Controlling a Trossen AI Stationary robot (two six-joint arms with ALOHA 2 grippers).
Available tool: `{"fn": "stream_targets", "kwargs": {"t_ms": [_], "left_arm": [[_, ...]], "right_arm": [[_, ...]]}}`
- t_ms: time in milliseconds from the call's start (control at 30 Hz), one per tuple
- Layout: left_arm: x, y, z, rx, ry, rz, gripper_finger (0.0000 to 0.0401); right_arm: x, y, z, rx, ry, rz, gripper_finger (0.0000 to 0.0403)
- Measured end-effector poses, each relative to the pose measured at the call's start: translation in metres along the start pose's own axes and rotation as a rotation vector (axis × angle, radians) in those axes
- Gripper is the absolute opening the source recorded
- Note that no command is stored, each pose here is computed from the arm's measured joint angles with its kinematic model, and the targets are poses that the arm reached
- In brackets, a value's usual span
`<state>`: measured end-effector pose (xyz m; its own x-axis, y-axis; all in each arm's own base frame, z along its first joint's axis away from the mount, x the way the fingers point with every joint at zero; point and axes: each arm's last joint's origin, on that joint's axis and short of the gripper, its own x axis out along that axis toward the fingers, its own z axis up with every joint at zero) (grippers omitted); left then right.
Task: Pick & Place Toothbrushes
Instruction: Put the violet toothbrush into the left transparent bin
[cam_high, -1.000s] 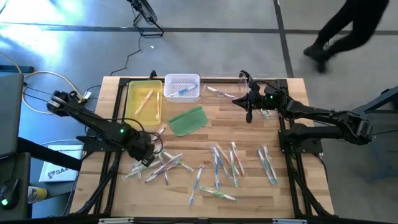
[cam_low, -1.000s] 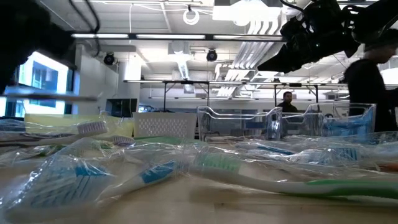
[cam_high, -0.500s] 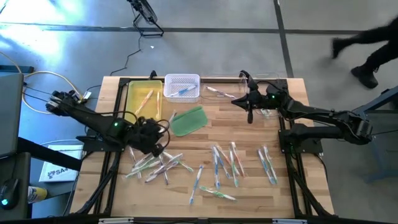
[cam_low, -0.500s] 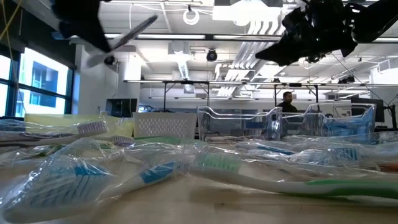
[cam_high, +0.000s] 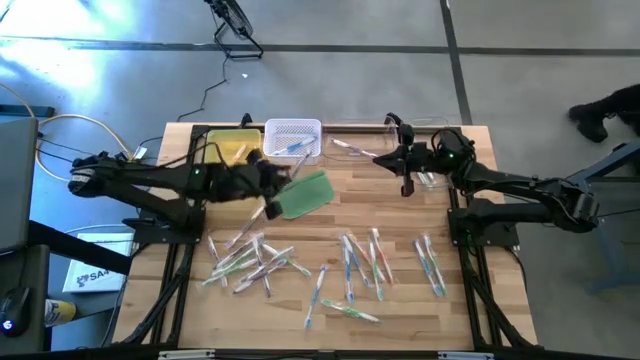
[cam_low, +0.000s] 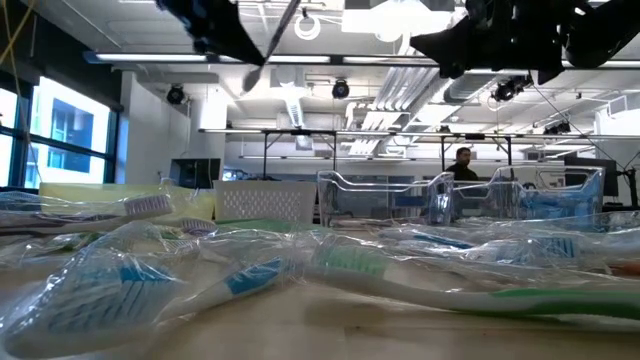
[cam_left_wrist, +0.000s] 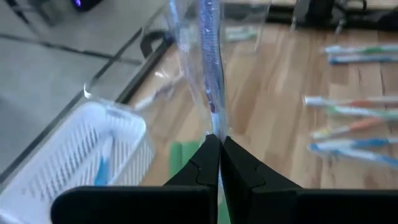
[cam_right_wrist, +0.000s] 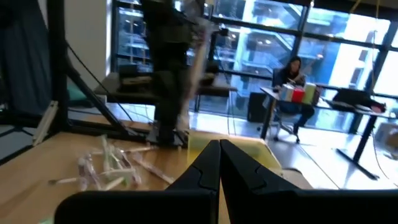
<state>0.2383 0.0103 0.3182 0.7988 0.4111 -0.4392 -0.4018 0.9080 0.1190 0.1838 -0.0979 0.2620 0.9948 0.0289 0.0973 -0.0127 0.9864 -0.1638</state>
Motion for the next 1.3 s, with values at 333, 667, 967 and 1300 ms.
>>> {"fn": "stream_targets", "kwargs": {"t_ms": [333,667,967,1300], "left_arm": [[0.041,0.019,0.016,0.072,-0.154,-0.087,0.0003],[0.074,0.022,0.020,0.079,-0.259,-0.149,0.0002],[0.083,0.018,0.018,0.090,-0.264,-0.179,0.0003],[0.083,0.018,0.018,0.105,-0.268,-0.188,0.0003]], "right_arm": [[0.008,0.012,0.010,-0.037,-0.082,0.002,0.0002],[0.017,0.024,0.010,-0.019,-0.086,-0.068,0.0079],[0.029,0.023,0.002,0.003,-0.101,-0.055,0.0177],[0.069,0.014,0.000,0.070,-0.065,0.007,0.0175]]}}
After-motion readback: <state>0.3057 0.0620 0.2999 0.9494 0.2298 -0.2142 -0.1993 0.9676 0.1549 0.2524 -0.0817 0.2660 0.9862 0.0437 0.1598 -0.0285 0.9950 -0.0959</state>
